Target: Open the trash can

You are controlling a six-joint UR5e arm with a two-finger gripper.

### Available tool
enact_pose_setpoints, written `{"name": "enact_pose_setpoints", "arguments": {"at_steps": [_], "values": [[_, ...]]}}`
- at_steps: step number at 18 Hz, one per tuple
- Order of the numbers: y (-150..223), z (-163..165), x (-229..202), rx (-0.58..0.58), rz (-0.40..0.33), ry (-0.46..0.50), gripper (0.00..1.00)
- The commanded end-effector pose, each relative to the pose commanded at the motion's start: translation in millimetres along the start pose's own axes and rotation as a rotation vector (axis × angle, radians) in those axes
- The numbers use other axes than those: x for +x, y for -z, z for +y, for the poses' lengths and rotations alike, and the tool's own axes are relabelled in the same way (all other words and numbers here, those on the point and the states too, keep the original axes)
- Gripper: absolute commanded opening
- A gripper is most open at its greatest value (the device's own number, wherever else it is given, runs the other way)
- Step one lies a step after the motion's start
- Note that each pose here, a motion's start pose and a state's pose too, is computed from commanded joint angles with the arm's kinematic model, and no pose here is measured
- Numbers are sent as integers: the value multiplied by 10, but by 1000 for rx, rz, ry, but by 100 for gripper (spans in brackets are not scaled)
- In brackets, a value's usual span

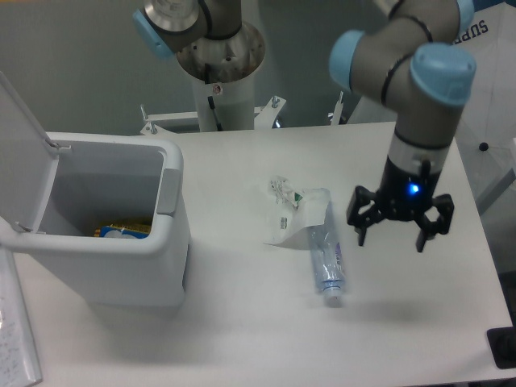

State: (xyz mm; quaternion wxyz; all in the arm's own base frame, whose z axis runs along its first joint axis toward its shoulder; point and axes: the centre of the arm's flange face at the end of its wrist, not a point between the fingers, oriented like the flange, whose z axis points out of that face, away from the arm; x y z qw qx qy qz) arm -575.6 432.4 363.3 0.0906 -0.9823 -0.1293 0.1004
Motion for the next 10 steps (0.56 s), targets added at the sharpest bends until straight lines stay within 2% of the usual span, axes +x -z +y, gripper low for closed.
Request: {"name": "enact_pose_setpoints", "arguments": {"at_steps": [2, 5, 8, 10], "values": [[-101, -102, -9, -69, -17, -80, 100], [-47, -112, -85, -106, 12, -193, 100], [-67, -13, -79, -149, 70, -250, 100], [-123, 20, -64, -155, 77, -255, 100]]}}
